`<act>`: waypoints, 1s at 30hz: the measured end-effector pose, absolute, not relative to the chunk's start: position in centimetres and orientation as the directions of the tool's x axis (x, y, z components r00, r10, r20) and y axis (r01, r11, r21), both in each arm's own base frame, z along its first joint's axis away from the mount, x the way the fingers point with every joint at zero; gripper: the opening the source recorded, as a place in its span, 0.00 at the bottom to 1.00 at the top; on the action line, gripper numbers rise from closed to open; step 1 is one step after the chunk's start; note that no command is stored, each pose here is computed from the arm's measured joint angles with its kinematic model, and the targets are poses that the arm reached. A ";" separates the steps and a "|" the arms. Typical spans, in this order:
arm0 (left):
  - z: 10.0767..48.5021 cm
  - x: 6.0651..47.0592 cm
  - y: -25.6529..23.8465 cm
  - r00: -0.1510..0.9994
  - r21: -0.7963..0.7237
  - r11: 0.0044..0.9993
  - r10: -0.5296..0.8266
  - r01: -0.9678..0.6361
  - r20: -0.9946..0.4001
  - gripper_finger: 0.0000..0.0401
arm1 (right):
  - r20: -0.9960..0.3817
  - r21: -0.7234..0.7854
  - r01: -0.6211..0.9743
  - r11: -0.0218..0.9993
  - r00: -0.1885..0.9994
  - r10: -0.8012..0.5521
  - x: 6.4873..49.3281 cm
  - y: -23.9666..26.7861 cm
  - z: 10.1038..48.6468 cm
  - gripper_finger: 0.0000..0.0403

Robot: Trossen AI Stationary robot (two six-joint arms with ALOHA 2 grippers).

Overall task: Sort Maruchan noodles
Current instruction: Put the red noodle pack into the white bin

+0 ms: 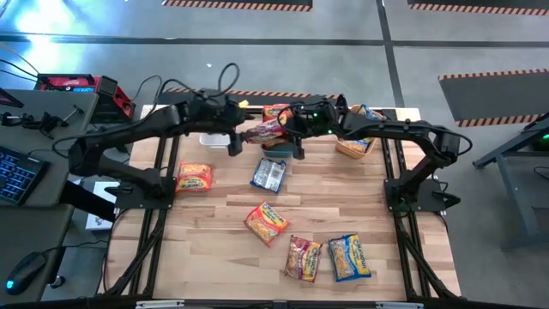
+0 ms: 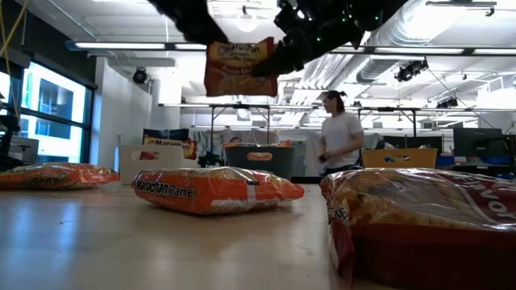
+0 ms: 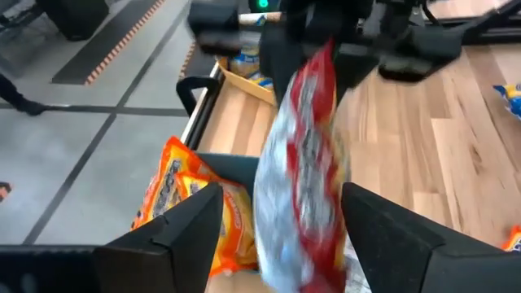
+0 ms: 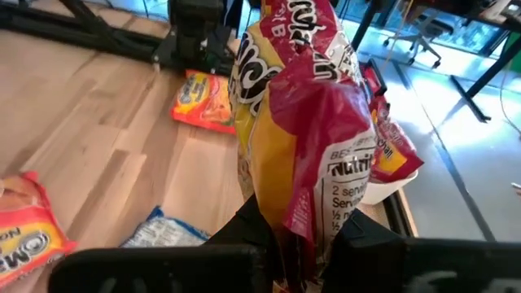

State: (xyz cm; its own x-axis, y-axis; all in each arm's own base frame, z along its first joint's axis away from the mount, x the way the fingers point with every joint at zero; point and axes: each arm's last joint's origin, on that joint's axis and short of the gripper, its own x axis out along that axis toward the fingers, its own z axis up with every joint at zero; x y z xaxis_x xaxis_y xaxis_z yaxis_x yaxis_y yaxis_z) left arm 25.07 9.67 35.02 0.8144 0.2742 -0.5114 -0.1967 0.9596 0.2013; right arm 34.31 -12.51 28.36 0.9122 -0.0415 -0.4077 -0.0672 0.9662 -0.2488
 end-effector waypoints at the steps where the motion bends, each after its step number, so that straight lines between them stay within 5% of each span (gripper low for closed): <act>1: 35.2 25.6 9.7 0.811 0.209 0.960 0.269 -0.185 -0.519 0.60 | -0.413 -0.258 -0.069 0.964 0.910 -0.045 34.4 -12.5 28.1 0.07; 13: 34.1 30.7 10.1 0.681 0.214 0.975 0.199 -0.064 -0.705 0.61 | -0.406 -0.277 -0.069 0.958 0.912 -0.051 34.9 -12.8 27.6 0.07; 19: 33.9 31.5 9.9 0.605 0.325 0.943 0.298 -0.069 -0.738 0.59 | -0.407 -0.282 -0.072 0.957 0.912 -0.052 34.9 -12.8 27.6 0.07; 30: 33.8 31.4 9.7 0.590 0.347 0.937 0.295 -0.027 -0.752 0.20 | -0.406 -0.286 -0.064 0.956 0.912 -0.060 34.9 -12.8 27.6 0.07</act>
State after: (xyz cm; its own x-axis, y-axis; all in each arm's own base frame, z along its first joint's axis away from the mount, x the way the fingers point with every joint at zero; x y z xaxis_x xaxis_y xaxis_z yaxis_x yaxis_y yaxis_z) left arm 31.35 9.74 33.82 0.5896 0.2954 -0.7517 -0.0267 0.9373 0.3474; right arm 34.94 -12.81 27.59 0.9120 -0.0598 -0.4058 -0.0645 0.9561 -0.2858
